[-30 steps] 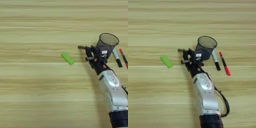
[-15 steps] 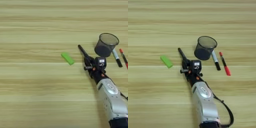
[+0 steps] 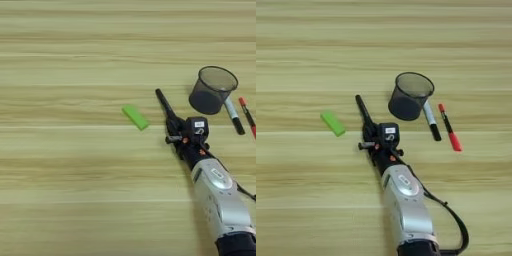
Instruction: Move the objects on the table
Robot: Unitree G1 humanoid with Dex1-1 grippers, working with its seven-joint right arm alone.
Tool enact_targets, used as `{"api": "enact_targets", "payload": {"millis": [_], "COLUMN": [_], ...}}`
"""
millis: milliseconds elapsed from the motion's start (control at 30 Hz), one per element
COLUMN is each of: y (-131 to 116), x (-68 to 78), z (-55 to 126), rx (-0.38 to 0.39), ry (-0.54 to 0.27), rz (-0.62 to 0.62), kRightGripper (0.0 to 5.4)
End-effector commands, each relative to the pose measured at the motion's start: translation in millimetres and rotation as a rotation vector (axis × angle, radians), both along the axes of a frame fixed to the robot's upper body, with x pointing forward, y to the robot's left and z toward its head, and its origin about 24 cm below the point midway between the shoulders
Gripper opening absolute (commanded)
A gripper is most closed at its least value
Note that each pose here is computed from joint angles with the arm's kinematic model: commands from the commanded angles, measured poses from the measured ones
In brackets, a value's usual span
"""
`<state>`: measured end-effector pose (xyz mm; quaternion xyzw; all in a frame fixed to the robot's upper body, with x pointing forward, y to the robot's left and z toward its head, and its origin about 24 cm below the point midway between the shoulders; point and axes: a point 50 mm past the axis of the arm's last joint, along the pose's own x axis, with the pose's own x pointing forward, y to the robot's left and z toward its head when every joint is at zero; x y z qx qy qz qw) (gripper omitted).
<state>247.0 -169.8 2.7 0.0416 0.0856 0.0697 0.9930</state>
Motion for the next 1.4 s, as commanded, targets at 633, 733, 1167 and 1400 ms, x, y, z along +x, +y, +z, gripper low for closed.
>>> {"api": "enact_targets", "payload": {"millis": [633, 733, 1167, 1400], "y": [4, 4, 7, 4], "x": [7.9, 8.2, 2.6, -0.2], "z": [15.1, 16.5, 41.4, 48.4], "rx": [-0.012, -0.013, -0.062, -0.074], "ry": [-0.069, -0.078, -0.209, -0.246], "rz": [0.024, 0.025, 0.018, -0.011], "kRightGripper": [2.04, 2.38, 3.59, 4.38]}}
